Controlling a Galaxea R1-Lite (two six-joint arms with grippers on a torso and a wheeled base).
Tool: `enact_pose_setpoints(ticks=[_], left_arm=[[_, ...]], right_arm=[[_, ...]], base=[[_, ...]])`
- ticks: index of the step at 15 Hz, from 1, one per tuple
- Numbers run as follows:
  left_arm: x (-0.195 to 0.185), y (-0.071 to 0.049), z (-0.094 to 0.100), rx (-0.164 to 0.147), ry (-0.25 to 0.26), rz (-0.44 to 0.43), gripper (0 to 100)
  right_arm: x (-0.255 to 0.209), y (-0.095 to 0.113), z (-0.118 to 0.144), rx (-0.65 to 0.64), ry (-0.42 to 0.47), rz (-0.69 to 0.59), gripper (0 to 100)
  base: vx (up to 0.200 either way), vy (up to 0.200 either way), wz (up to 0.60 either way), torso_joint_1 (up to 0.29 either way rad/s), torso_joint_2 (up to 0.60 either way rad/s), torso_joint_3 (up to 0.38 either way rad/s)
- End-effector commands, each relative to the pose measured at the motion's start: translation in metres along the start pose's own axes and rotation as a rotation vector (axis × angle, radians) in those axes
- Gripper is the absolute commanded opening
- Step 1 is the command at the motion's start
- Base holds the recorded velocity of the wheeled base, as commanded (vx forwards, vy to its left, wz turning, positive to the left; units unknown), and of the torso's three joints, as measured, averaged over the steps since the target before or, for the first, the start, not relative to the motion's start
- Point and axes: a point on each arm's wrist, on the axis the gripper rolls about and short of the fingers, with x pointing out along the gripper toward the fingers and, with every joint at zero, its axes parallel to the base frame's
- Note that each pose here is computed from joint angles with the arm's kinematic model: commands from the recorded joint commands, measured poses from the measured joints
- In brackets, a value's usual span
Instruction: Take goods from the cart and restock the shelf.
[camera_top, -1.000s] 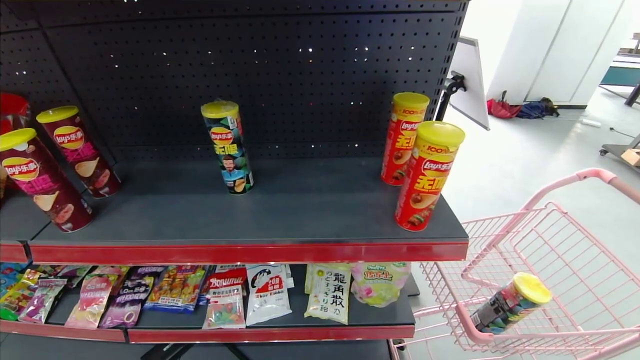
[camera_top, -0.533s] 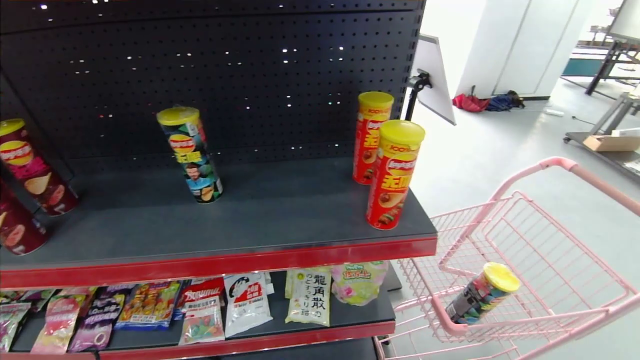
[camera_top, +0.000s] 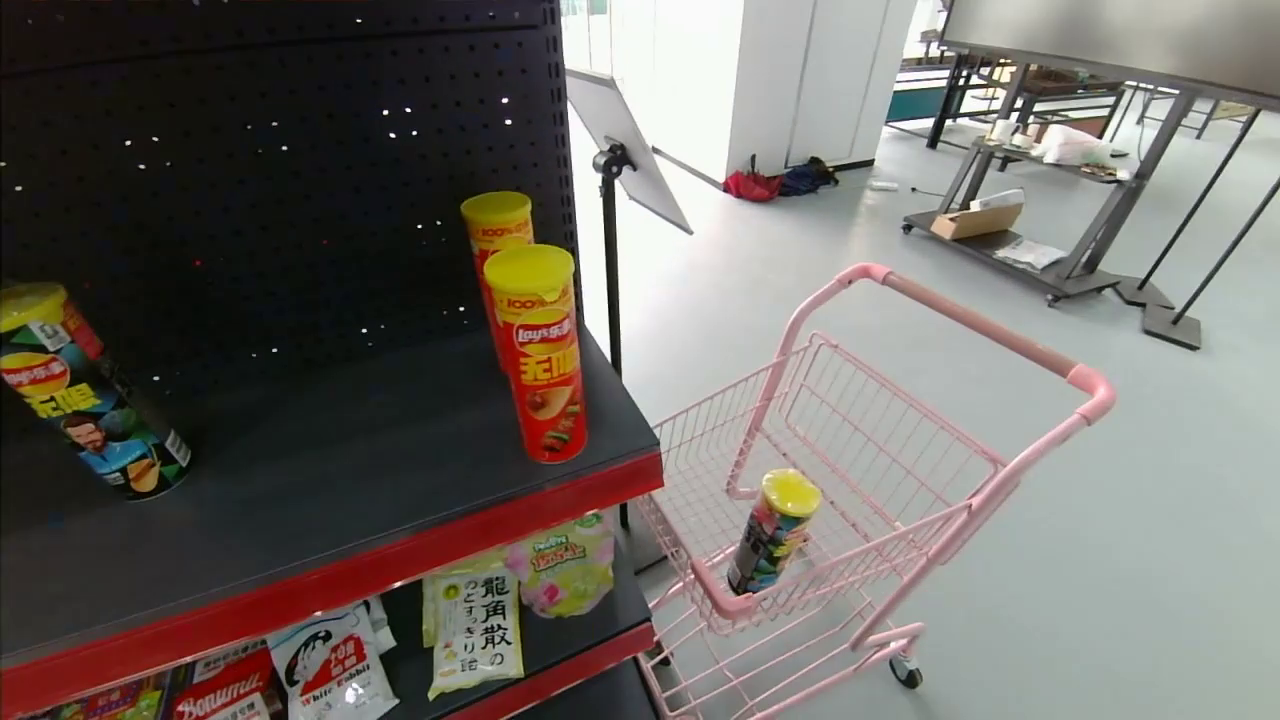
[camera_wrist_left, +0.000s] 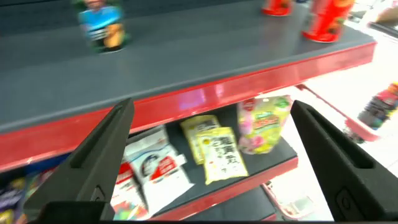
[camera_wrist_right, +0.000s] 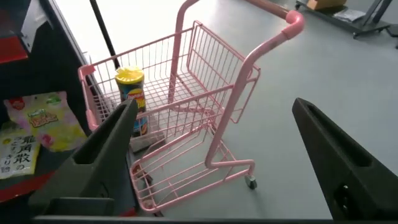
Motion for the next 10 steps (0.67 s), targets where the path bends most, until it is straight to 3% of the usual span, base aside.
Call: enact_pose_setpoints(ticks=[1,4,10], left_arm=[[0.0,0.0,0.0001,0.0,0.0,0.001,100],[0.0,0.0,0.0001,0.0,0.0,0.001,100],[0.0,0.0,0.0001,0.0,0.0,0.001,100]], right_arm=[[0.0,0.0,0.0,-0.001,0.0,0.001,100],[0.0,0.0,0.0,0.002,0.0,0.001,100],[0.0,0.0,0.0,0.002,0.0,0.001,100]], base=[[0.0,0.0,0.0,0.0,0.0,0.0],[0.0,0.0,0.0,0.0,0.0,0.0],[0.0,0.0,0.0,-0.131,0.33,0.192]])
